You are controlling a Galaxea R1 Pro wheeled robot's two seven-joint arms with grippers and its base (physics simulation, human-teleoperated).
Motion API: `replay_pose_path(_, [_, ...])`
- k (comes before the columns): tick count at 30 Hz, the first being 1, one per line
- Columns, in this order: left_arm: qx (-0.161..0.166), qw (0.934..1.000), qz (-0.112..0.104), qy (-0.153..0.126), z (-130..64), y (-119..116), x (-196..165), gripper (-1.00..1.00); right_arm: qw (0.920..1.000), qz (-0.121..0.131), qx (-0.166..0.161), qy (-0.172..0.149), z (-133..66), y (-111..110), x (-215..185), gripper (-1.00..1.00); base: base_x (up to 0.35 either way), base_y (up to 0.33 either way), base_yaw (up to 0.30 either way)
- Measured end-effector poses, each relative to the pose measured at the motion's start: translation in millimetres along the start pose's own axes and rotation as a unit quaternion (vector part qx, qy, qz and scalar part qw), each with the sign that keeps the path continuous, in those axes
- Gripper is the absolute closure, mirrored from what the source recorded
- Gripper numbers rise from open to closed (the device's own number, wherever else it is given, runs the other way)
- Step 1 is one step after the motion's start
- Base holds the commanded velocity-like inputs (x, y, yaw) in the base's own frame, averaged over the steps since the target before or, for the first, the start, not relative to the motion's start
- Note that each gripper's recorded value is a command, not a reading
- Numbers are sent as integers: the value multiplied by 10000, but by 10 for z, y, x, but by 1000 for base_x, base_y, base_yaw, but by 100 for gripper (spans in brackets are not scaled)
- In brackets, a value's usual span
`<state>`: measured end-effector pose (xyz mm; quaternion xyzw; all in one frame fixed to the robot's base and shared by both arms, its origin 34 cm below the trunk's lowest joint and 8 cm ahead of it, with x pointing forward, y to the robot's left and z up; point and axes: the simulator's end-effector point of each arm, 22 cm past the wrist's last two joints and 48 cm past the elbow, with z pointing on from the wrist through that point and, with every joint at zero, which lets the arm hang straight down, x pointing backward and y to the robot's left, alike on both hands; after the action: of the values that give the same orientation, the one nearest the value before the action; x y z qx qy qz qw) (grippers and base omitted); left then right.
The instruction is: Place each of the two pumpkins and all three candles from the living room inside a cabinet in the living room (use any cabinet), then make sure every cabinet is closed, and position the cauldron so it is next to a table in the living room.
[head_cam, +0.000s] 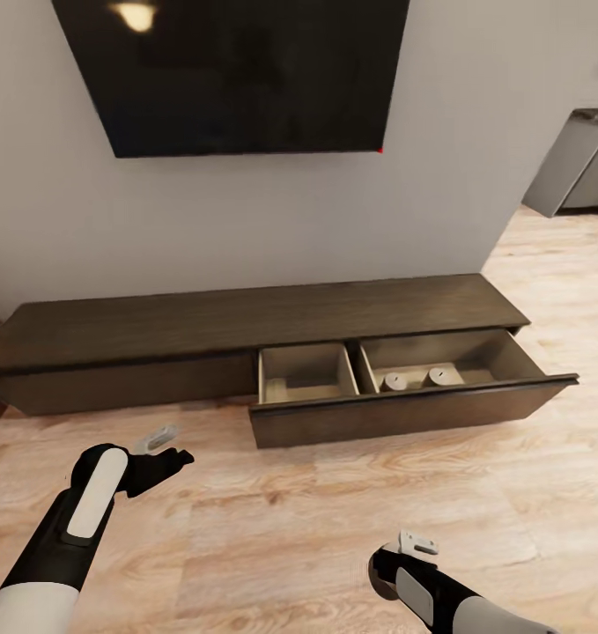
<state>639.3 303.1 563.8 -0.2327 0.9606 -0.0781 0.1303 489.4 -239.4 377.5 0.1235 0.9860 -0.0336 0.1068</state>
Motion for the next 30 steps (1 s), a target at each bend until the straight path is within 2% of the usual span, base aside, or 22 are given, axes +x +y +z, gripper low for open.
replay_pose_path(13, [-9, 10000, 3, -3, -1, 4, -2, -100, 10000, 7, 1, 4, 0, -3, 1, 100, 0, 0, -277])
replay_pose_path(19, [26, 9999, 51, -126, -60, -42, -78, -100, 10000, 7, 3, 3, 1, -6, 0, 100, 0, 0, -277])
replay_pose_path(30, [33, 9999, 56, -141, -69, -48, -85, -100, 10000, 7, 10, 8, 1, -10, 5, 100, 0, 0, -277])
